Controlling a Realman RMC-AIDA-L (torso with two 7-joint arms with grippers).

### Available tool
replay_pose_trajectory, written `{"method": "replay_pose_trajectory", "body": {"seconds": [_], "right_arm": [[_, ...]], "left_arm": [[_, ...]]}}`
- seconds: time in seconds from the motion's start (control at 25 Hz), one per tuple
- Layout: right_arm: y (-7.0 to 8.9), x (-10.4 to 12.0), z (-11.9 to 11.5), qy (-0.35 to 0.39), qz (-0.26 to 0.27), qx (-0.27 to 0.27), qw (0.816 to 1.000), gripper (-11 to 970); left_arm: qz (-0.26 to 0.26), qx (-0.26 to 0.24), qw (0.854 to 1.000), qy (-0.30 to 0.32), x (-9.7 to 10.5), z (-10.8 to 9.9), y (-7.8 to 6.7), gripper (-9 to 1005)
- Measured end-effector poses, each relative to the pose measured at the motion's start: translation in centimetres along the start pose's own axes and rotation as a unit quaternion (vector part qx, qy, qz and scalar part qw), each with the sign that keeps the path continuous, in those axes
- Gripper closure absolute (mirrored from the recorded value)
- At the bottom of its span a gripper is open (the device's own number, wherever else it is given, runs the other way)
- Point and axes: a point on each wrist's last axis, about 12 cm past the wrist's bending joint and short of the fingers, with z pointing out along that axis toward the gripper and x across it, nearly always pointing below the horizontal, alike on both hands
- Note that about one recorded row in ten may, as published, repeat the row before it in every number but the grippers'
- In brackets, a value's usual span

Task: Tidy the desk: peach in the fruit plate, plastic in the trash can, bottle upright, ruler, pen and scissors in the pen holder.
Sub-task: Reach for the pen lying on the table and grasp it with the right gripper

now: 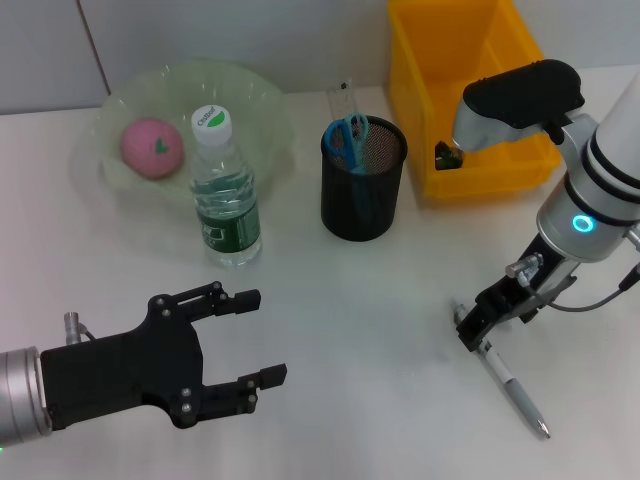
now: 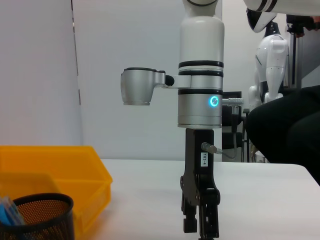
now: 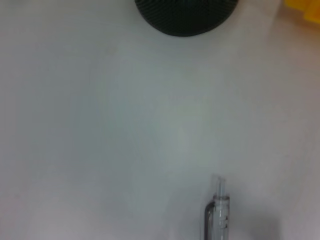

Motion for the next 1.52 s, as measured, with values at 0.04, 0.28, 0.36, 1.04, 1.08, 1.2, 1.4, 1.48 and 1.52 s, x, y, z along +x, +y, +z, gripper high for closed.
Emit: {"method": "replay_pose_trajectory", "body": {"seconds": [0.04, 0.28, 0.36, 1.04, 1.08, 1.2, 1.4, 1.48, 1.52], "right_arm": [[0.0, 0.0, 0.0, 0.000, 0.000, 0.000, 1.000, 205], [0.0, -0.4, 0.4, 0.010, -0.002, 0.005, 1.000, 208], [0.0, -0.6, 0.3, 0.010, -0.004, 0.012, 1.000, 209], [0.2, -1.1, 0.7, 0.015, -0.009, 0.018, 1.000, 219], [0.2, -1.1, 0.7, 0.014, -0.009, 0.018, 1.000, 220], [0.2, -1.2, 1.0, 0.018, -0.008, 0.017, 1.000, 222], [0.3, -1.3, 1.1, 0.019, -0.009, 0.015, 1.000, 225], [0.3, -1.3, 1.1, 0.018, -0.010, 0.015, 1.000, 226], [0.4, -1.4, 1.1, 0.018, -0.011, 0.015, 1.000, 227]], "left_arm": [[0.000, 0.000, 1.000, 0.000, 0.0, 0.0, 0.0, 231], [0.006, 0.000, 1.000, 0.000, 0.0, 0.0, 0.0, 231], [0.005, 0.000, 1.000, 0.000, 0.0, 0.0, 0.0, 231], [0.001, 0.001, 1.000, 0.000, 0.2, 0.1, -0.1, 231], [0.002, 0.001, 1.000, 0.000, 0.2, 0.1, -0.1, 231], [0.004, 0.001, 1.000, 0.000, 0.3, 0.1, -0.1, 231], [0.003, 0.001, 1.000, -0.001, 0.3, 0.1, -0.1, 231], [0.004, 0.002, 1.000, -0.001, 0.3, 0.1, -0.1, 231], [0.004, 0.002, 1.000, -0.001, 0.3, 0.1, -0.1, 231]]}}
